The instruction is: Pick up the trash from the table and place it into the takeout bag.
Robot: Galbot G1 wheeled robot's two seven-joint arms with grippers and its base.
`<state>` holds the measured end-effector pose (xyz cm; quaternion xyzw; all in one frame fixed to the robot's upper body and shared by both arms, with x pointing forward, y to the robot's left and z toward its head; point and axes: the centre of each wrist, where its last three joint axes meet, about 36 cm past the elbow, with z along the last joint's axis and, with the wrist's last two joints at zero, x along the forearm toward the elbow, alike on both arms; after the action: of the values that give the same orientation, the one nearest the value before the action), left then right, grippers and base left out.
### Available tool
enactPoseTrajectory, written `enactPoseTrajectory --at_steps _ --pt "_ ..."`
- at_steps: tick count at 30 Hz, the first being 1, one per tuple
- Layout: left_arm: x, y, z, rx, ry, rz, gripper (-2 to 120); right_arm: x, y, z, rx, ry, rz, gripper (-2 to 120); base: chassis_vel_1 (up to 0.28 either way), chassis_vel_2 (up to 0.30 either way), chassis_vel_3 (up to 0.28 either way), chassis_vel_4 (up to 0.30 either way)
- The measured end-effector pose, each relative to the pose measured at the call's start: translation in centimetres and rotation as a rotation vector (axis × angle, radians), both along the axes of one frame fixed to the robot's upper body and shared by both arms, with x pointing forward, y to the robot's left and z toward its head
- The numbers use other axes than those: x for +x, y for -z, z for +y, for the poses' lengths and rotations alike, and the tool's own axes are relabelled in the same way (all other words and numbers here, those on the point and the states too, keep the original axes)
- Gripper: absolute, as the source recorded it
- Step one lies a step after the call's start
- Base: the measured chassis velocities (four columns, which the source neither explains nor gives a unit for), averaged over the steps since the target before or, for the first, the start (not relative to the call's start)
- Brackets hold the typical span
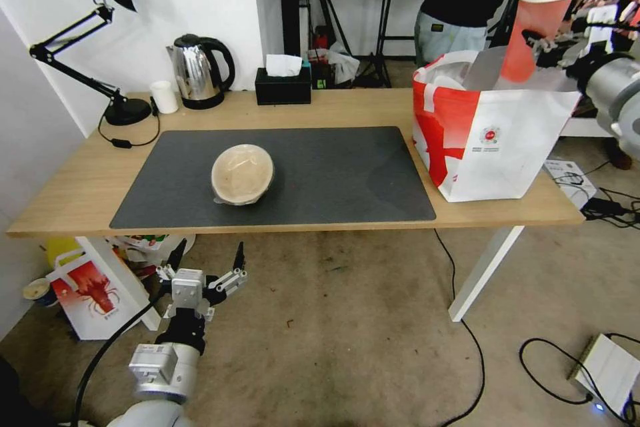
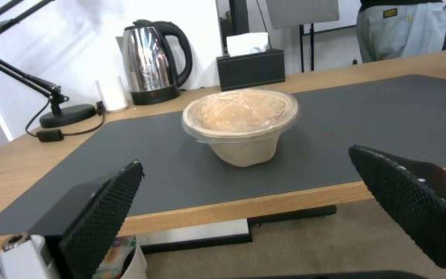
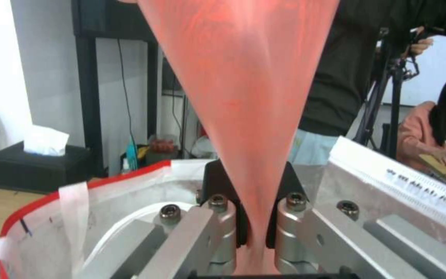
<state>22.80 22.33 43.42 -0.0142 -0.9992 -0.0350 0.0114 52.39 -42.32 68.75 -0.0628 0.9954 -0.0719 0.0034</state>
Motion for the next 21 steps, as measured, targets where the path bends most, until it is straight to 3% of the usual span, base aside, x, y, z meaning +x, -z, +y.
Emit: enactPoseTrajectory --at_steps 21 --pt "0.0 0.0 0.0 0.0 0.0 0.0 100 2.4 4.2 0.3 0.0 0.024 0.052 3 0.0 0.0 0.0 0.0"
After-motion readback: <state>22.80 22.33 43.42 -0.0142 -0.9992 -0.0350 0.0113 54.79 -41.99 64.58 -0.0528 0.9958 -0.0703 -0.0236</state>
